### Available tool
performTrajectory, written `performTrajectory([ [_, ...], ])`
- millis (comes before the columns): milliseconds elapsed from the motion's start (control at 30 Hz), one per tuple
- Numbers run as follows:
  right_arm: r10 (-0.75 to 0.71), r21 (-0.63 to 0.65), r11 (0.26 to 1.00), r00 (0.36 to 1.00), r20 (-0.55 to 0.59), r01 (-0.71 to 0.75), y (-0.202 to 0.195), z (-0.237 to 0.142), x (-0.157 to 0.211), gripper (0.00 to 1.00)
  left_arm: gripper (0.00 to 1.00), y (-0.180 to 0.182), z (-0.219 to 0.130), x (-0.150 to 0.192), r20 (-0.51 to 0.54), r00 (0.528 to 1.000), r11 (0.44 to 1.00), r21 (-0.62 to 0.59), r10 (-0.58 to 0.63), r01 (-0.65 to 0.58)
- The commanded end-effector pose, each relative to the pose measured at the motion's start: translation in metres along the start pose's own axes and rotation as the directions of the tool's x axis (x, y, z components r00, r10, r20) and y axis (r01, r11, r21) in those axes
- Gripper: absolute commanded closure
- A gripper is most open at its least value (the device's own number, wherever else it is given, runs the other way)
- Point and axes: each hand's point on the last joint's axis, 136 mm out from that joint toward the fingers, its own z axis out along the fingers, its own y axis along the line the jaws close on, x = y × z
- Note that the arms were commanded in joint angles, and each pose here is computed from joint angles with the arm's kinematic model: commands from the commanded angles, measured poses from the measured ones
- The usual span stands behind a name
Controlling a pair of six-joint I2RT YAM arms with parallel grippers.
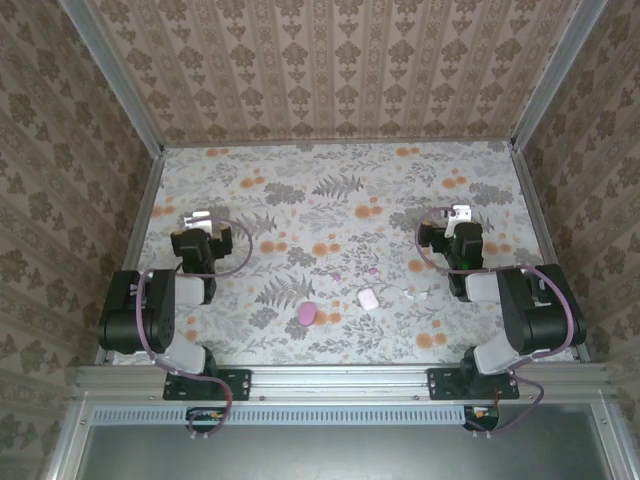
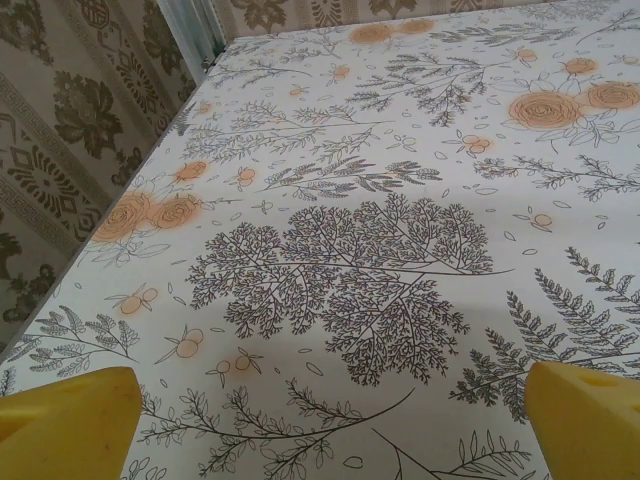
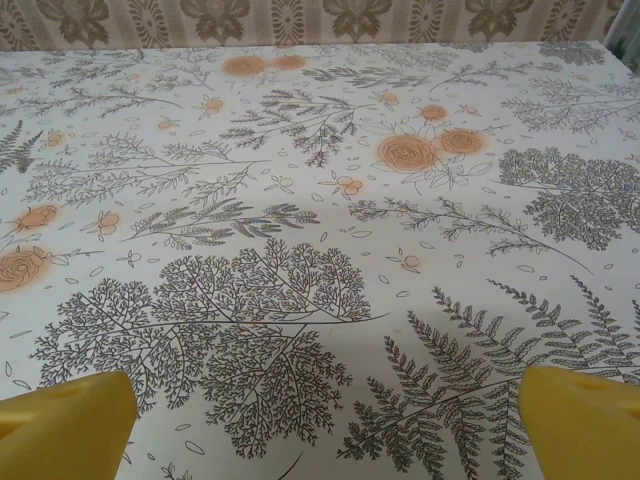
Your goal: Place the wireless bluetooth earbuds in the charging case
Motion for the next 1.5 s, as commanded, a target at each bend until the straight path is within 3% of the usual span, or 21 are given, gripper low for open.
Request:
performTrajectory([
  [0,0.009,-0.015,1.0,0.999,0.037,-0.009,0.001,0.002,-0.013,0.0,0.0,-0.004,0.002,-0.015,0.041,0.999,0.999,0.016,-0.028,0.027],
  [433,0.012,-0.021,1.0,0.999,0.034,-0.012,0.001,0.002,-0.012,0.0,0.0,-0.005,0.002,-0.015,0.041,0.999,0.999,0.022,-0.027,0.026],
  [533,0.004,-0.033,0.999,0.999,0.035,-0.003,0.004,0.002,-0.013,0.0,0.0,-0.027,0.0,-0.018,0.045,0.999,0.989,0.145,0.027,-0.033],
  [633,-0.02,-0.06,0.998,0.999,0.032,0.022,0.011,-0.001,-0.019,0.0,0.0,-0.021,-0.006,-0.025,0.062,0.998,0.994,0.106,0.021,-0.028],
  [700,-0.016,-0.03,0.999,0.999,0.032,0.017,0.007,-0.006,-0.028,0.0,0.0,-0.015,-0.013,-0.033,0.015,1.0,0.996,0.084,0.009,-0.011],
  [833,0.089,0.026,0.996,0.983,-0.161,-0.086,0.001,-0.023,-0.049,0.0,0.0,-0.009,-0.03,-0.051,-0.087,0.993,0.992,0.086,-0.085,0.093],
  [933,0.252,0.042,0.967,0.921,-0.297,-0.251,0.008,-0.045,-0.058,0.0,0.01,-0.015,-0.047,-0.063,-0.113,0.976,0.97,0.138,-0.186,0.201],
  [1067,0.288,-0.244,0.862,0.825,-0.487,-0.445,0.076,-0.083,-0.064,0.0,0.08,-0.061,-0.069,-0.077,-0.204,0.945,0.881,0.353,-0.258,0.316],
  [1200,0.225,-0.369,0.773,0.767,-0.601,-0.516,0.121,-0.115,-0.044,0.03,0.08,-0.121,-0.092,-0.069,-0.288,0.942,0.814,0.497,-0.172,0.301],
  [1467,-0.007,-0.38,0.793,0.616,-0.787,-0.476,0.164,-0.15,0.042,0.19,0.08,-0.206,-0.136,-0.028,-0.375,0.927,0.726,0.635,-0.006,0.262],
])
